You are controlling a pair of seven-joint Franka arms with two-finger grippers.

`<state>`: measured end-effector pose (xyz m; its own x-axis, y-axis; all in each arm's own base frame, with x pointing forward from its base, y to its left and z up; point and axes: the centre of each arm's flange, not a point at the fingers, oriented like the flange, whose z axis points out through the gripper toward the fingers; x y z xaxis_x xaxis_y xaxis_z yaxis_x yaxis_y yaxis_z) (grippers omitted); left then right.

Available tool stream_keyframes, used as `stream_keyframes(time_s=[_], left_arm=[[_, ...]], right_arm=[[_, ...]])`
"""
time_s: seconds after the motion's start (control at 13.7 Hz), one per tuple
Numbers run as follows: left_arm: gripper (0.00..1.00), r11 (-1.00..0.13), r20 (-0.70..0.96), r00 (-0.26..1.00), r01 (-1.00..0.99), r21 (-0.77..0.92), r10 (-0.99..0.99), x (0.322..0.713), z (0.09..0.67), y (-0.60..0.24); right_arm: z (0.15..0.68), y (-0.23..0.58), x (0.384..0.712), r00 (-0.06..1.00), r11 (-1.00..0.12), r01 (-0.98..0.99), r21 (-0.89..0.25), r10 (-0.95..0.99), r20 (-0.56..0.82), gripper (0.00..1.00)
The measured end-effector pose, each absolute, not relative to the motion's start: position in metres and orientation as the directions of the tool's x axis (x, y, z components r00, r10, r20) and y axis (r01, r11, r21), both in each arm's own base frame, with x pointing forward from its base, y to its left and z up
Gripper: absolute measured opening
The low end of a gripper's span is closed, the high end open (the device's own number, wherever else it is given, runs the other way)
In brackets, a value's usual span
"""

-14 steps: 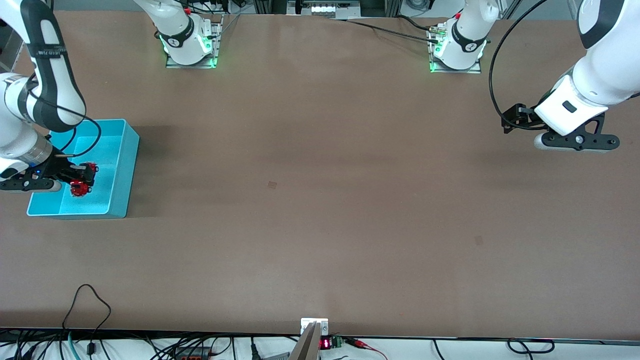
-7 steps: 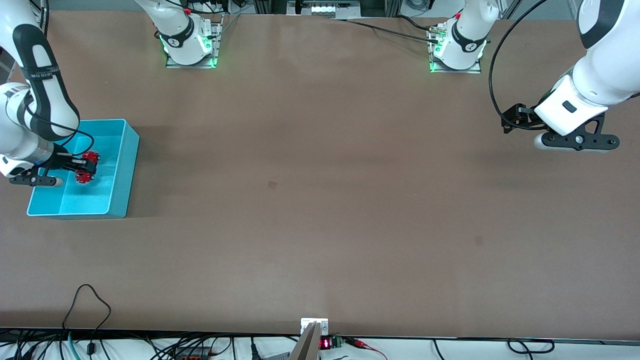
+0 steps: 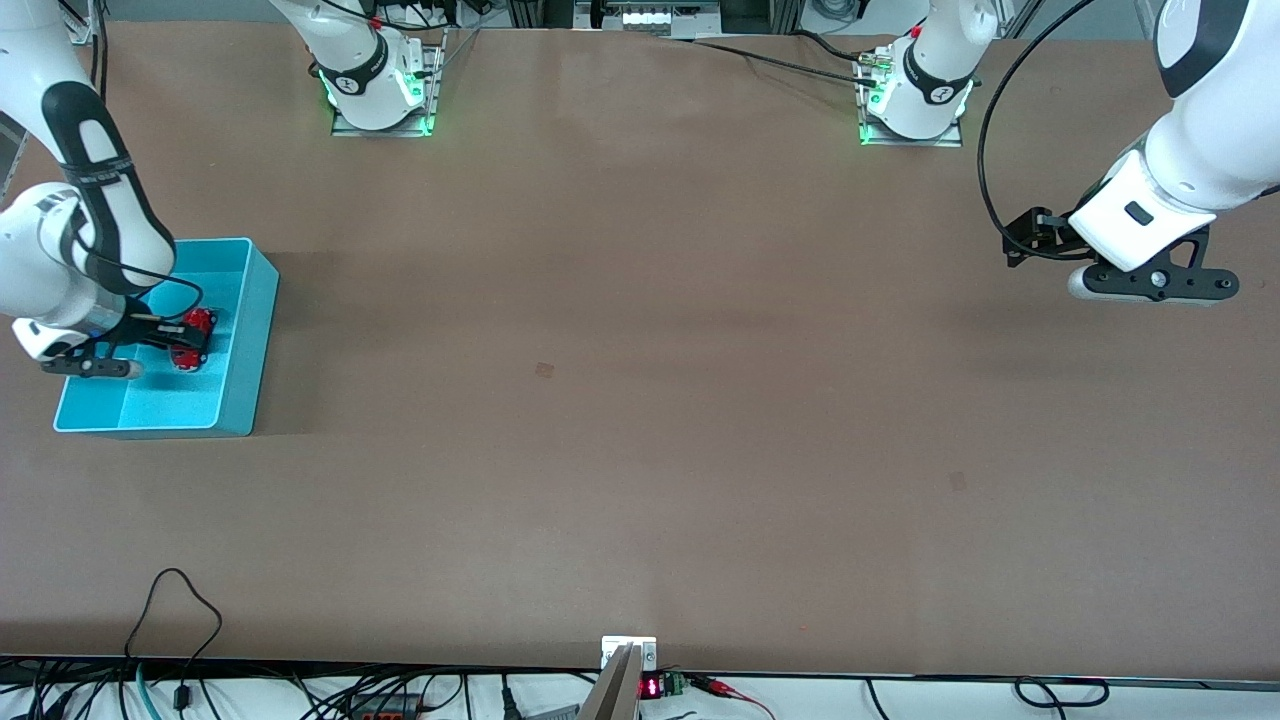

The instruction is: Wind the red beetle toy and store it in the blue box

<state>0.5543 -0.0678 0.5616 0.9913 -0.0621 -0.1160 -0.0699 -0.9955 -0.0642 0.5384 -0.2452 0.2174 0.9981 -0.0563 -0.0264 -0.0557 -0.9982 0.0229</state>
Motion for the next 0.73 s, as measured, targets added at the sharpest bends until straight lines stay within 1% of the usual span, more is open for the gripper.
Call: stream_keyframes(time_s=[0.15,0.29,0.44,0.58,0.73], left_arm=[[1.00,-0.995,-0.116,0.991,-0.070,-0.064,-0.062,0.554,0.562,-0.068],[1.00,-0.995,-0.116,0.991,-0.070,-0.064,-0.062,0.554,0.562,-0.068],[1.00,-0.995,-0.116,0.991,-0.070,-0.064,-0.062,0.554,0.562,-0.068],[1.00,-0.996,-0.116,0.991,-0.070,-0.064,-0.062,0.554,0.562,-0.068],[1.00,-0.996,-0.116,0.991,-0.070,-0.064,-0.062,0.554,0.562,-0.068]], right_arm=[[0.272,-0.232,0.555,0.999,-0.999,-0.036,0.008,-0.036,0.007,0.99],[0.344,-0.200,0.574,0.999,-1.000,0.016,-0.004,0.016,0.051,1.00],[0.407,-0.150,0.592,0.992,-0.997,0.074,-0.009,0.072,0.108,1.00],[0.446,-0.090,0.607,0.987,-0.995,0.093,-0.026,0.089,0.133,1.00],[0.471,-0.050,0.614,0.995,-0.997,0.054,-0.050,0.050,0.091,1.00]])
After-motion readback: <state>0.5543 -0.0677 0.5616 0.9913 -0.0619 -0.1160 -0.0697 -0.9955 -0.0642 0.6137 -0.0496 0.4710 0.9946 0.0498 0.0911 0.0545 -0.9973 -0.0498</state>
